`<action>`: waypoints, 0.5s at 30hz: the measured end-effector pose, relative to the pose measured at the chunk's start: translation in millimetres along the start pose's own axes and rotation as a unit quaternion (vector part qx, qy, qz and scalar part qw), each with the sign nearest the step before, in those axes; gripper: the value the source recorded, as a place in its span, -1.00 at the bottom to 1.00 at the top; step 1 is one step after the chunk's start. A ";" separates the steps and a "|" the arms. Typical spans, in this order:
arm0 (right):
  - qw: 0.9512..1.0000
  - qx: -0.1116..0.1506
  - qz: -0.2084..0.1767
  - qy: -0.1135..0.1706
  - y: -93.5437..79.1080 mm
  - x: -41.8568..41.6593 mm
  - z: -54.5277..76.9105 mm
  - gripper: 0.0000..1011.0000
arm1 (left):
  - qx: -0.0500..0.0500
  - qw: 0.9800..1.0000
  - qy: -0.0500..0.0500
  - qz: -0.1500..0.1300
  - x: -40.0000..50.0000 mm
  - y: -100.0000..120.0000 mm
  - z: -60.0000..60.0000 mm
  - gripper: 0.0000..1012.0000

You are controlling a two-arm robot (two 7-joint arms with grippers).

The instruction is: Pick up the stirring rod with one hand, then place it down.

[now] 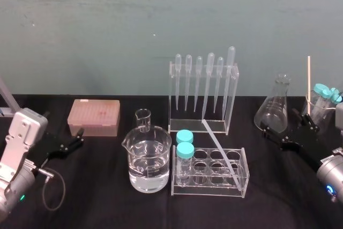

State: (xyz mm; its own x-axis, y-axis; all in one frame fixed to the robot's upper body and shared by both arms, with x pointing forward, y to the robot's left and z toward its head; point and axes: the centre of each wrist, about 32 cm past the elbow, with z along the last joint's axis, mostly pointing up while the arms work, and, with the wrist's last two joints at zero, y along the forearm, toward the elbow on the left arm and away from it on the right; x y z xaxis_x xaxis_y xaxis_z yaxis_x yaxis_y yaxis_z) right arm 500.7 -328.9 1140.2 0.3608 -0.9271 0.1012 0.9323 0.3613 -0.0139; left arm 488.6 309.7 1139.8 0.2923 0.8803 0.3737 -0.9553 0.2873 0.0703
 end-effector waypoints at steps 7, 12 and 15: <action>1.000 0.000 0.000 0.000 0.0 0.0 0.0 0.98 | 0.000 1.000 0.000 0.000 0.0 0.0 0.0 0.98; 1.000 0.000 0.000 0.000 0.0 0.0 0.0 0.98 | 0.000 1.000 0.000 0.000 0.0 0.0 0.0 0.98; 1.000 0.000 0.000 0.000 0.0 0.0 0.0 0.98 | 0.000 1.000 0.000 0.000 0.0 0.0 0.0 0.98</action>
